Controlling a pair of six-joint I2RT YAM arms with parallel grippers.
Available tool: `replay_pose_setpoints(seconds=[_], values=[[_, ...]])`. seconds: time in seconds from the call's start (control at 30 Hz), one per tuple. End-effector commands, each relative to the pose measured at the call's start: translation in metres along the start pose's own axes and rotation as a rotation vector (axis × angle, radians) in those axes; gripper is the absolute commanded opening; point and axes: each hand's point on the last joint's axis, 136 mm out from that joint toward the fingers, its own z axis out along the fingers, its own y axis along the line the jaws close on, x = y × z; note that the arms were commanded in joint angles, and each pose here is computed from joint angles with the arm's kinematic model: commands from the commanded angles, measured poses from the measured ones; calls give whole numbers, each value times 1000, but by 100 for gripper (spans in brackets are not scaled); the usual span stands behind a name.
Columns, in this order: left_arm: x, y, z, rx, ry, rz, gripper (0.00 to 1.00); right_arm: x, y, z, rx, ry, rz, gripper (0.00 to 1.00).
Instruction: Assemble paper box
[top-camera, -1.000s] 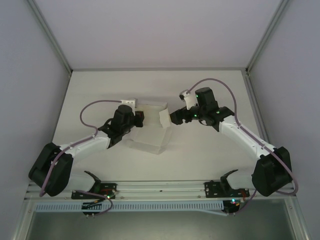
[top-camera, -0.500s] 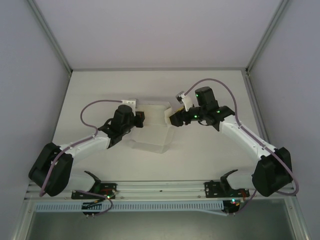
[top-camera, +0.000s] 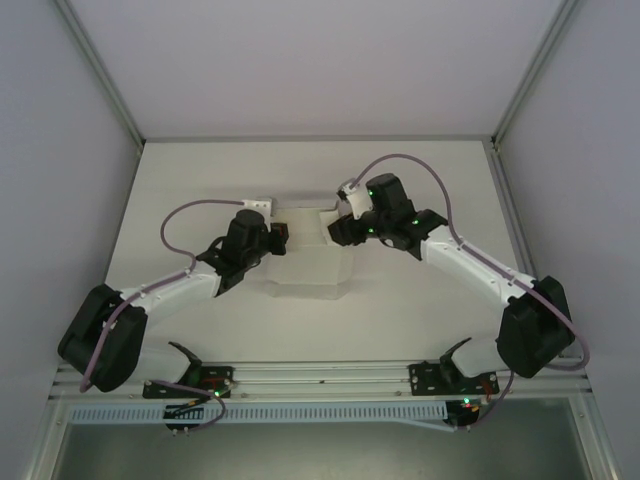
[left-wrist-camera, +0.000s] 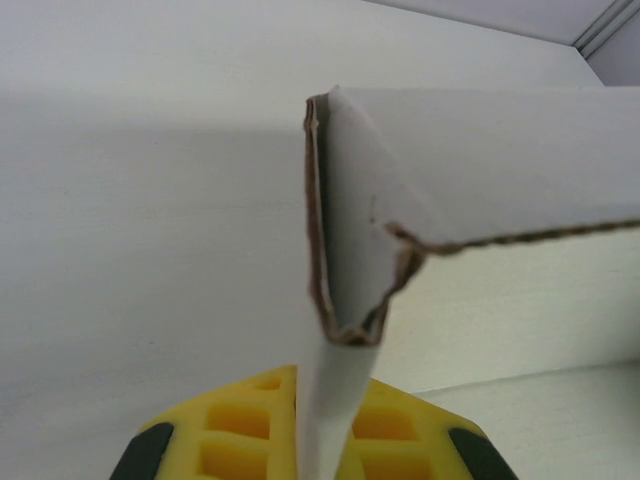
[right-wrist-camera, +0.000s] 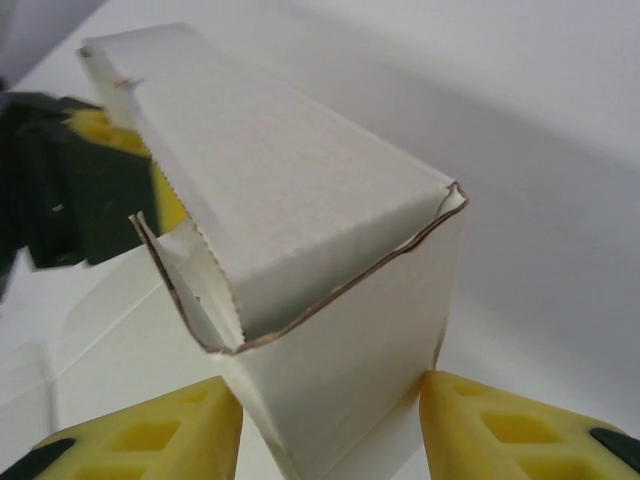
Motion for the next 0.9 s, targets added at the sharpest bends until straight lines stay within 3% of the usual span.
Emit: replay_pose_setpoints(seconds=[0.0, 0.13, 0.37, 0.63, 0.87], values=[[-20, -22, 0, 67, -40, -18, 0, 4, -46, 12, 307, -40, 101, 46], [-19, -21, 1, 62, -33, -20, 0, 11, -66, 17, 448, -55, 143, 39], [-20, -21, -2, 52, -40, -22, 0, 15, -74, 22, 519, -23, 145, 23], [-22, -15, -4, -3, -38, -43, 0, 18, -108, -8, 843, -20, 92, 10], [-19, 5, -4, -128, -21, -103, 0, 24, -140, -38, 1229, 34, -23, 2]])
